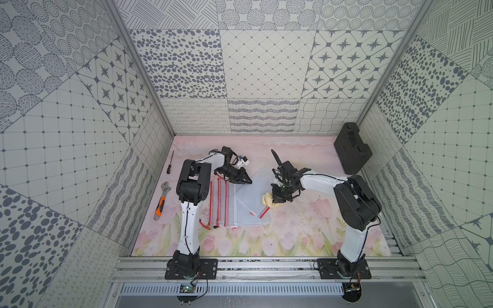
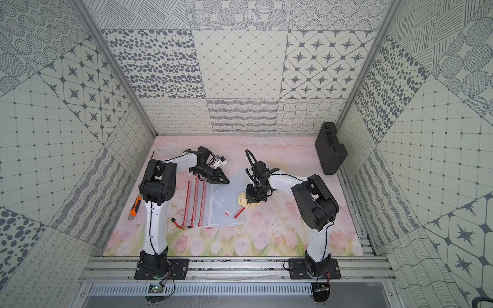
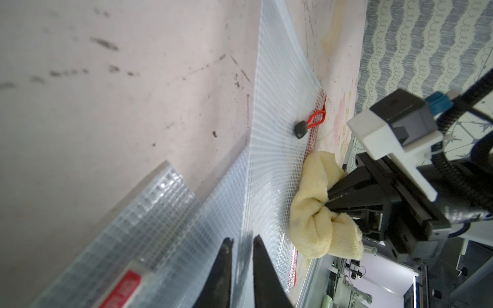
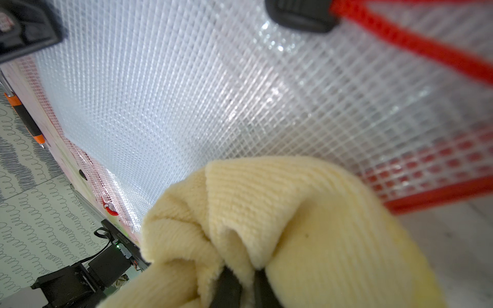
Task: Wipe the document bag
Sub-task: Adjust the document bag at the center of the board.
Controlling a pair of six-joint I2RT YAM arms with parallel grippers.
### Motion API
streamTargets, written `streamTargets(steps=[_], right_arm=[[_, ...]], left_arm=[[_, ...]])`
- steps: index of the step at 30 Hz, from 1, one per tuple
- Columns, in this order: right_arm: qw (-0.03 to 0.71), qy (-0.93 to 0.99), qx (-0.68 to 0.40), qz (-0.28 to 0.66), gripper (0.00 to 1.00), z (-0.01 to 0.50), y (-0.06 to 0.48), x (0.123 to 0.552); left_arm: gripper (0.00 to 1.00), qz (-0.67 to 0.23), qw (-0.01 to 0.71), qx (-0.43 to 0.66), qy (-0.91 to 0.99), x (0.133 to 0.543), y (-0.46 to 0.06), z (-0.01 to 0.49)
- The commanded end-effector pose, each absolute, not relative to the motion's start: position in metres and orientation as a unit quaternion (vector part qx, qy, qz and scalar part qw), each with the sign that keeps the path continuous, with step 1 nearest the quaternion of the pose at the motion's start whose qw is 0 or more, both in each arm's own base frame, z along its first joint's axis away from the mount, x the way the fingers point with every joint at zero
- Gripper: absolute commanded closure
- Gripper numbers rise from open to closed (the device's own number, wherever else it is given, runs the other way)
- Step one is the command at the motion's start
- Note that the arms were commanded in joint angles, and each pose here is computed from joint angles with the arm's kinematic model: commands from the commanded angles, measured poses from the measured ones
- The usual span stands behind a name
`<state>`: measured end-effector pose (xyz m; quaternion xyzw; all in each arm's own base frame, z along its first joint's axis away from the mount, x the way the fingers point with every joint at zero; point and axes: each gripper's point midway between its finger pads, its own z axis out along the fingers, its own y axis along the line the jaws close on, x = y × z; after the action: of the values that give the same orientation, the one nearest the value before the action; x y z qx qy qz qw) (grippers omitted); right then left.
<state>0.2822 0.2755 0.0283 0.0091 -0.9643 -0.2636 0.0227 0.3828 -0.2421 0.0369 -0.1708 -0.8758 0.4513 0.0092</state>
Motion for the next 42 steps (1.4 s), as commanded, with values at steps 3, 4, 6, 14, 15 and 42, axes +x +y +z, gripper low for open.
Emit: streamTargets(steps=[3,4,6,14,15,42], right_arm=[[0.072,-0.977,0.004,-0.201,1.00,-0.004,0.255,0.252],[0.062,-0.976,0.003,-0.209,1.00,0.005,0.256,0.255],[0.032,-0.977,0.000,-0.211,1.00,0.032,0.249,0.264],[-0.151,-0.958,-0.067,-0.235,1.00,0.180,0.169,0.304],[-0.161,-0.956,-0.073,-0.235,1.00,0.188,0.160,0.304],[0.008,-0.985,-0.071,-0.158,1.00,0.003,0.180,0.227]], left_arm=[[1.00,0.427,0.000,-0.158,-0.890,0.387,-0.239,0.040],[1.00,0.417,0.000,-0.157,-0.895,0.386,-0.240,0.040],[1.00,0.394,-0.001,-0.154,-0.906,0.380,-0.244,0.043],[1.00,0.336,0.002,-0.094,-0.937,0.334,-0.308,0.054],[1.00,0.336,0.003,-0.083,-0.938,0.329,-0.318,0.053],[1.00,0.265,-0.038,-0.090,-0.959,0.248,-0.379,-0.029]])
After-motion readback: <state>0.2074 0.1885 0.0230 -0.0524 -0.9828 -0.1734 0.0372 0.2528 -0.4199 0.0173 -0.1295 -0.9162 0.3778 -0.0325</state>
